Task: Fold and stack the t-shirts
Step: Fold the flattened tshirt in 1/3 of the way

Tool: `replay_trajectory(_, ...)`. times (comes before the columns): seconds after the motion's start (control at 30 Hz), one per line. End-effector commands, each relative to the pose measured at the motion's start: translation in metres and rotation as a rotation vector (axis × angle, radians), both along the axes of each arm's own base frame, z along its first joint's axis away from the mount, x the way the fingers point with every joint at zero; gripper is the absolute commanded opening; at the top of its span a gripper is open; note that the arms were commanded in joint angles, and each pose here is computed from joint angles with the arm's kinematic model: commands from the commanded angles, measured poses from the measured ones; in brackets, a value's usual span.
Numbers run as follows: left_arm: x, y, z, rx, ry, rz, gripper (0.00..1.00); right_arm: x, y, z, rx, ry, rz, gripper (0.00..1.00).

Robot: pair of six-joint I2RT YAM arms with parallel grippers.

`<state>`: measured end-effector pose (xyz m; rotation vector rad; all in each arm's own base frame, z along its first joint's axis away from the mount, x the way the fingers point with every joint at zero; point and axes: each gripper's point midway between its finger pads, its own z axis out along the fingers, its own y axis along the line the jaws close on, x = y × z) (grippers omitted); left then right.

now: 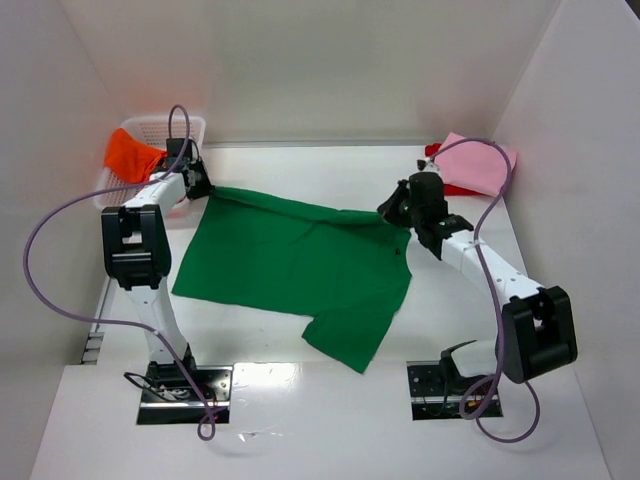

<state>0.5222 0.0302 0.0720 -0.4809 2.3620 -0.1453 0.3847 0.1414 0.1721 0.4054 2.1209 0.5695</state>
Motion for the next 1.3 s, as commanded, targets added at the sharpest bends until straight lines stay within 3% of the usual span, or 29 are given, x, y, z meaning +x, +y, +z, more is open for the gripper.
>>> replay_trajectory(0.0, -0.001, 0.012, 0.035, 0.018, -0.074, 0.035, 0.0, -0.023, 0.032, 0.0, 0.057, 0.022, 0.063, 0.0)
replay_trajectory(0.13, -0.01, 0.01, 0.034, 0.011, -0.066, 0.042, 0.0, -0.038, 0.04, -0.014, 0.042, 0.069, 0.073, 0.0)
replay_trajectory(0.6, -0.036, 0.007, 0.023, -0.005, -0.035, 0.055, 0.0, -0.069, -0.004, -0.032, -0.01, 0.18, -0.115, 0.0)
replay_trajectory(1.0, -0.039, 0.011, 0.015, 0.014, -0.01, 0.074, 0.0, -0.103, -0.001, -0.07, 0.039, 0.292, -0.06, 0.01)
replay_trajectory(1.1, -0.04, 0.013, 0.01, 0.021, 0.001, 0.081, 0.0, -0.105, -0.005, -0.076, 0.02, 0.296, -0.066, 0.13)
replay_trajectory(1.17, -0.04, 0.014, 0.01, 0.021, 0.001, 0.091, 0.0, -0.104, -0.005, -0.076, 0.014, 0.295, -0.061, 0.34)
replay_trajectory(1.2, -0.041, 0.014, 0.009, 0.021, 0.008, 0.094, 0.0, -0.103, -0.005, -0.076, 0.012, 0.295, -0.06, 0.38)
replay_trajectory(1.27, -0.04, 0.014, 0.011, 0.021, 0.004, 0.094, 0.04, -0.1, -0.003, -0.073, 0.014, 0.291, -0.06, 0.58)
